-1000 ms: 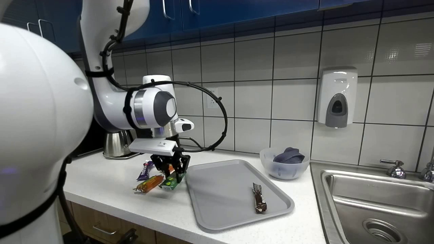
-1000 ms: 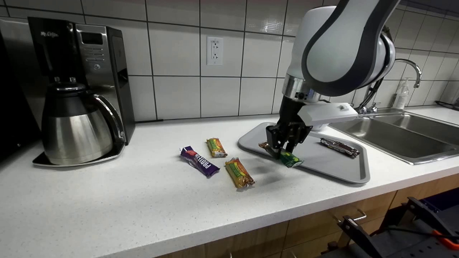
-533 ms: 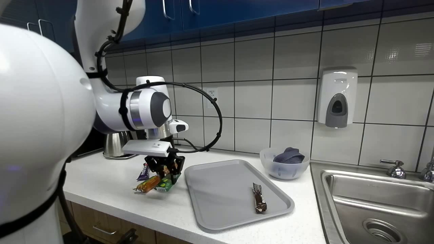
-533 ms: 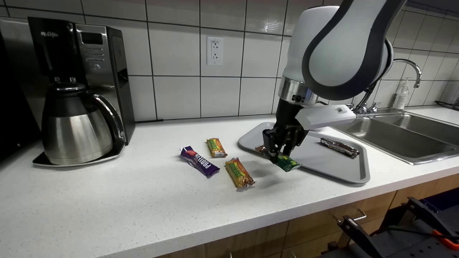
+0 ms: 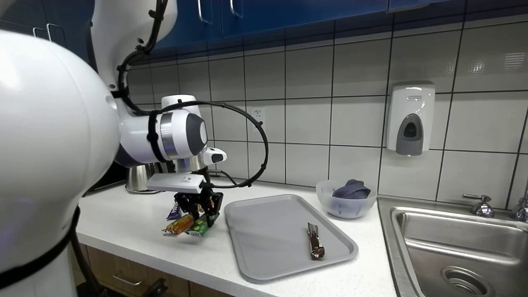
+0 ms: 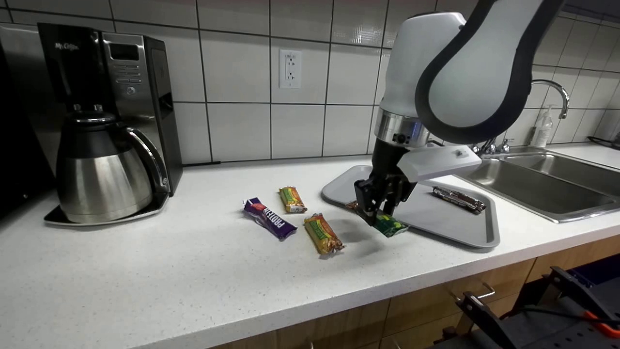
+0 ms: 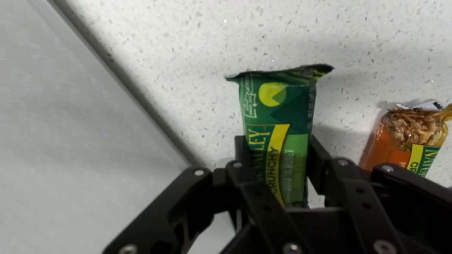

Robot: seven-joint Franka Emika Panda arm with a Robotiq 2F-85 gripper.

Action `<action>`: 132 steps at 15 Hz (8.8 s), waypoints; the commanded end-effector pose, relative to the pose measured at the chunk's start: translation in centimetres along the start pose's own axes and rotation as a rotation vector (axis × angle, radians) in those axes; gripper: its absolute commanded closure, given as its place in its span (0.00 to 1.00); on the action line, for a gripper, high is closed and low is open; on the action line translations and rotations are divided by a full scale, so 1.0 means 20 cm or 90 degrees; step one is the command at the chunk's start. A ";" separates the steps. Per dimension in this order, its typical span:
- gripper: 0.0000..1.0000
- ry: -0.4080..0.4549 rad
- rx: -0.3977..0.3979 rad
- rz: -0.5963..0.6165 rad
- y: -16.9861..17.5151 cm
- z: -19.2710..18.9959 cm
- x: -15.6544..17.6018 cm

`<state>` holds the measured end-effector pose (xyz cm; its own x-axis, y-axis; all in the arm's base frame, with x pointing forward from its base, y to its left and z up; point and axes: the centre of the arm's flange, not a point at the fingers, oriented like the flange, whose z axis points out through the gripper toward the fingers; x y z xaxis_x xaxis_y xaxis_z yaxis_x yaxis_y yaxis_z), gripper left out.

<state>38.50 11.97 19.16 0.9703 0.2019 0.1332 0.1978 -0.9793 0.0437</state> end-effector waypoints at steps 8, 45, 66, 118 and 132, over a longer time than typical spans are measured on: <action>0.83 -0.007 -0.010 0.004 -0.03 0.09 -0.03; 0.00 0.039 -0.015 0.086 0.30 -0.02 0.14; 0.00 0.054 -0.067 0.158 1.00 -0.05 0.07; 0.96 0.053 -0.084 0.250 1.48 0.11 0.15; 0.96 0.085 -0.117 0.289 1.65 -0.04 0.10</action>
<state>47.44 -18.81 20.16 0.9312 -0.2352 0.2785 -0.2766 -0.9535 0.1197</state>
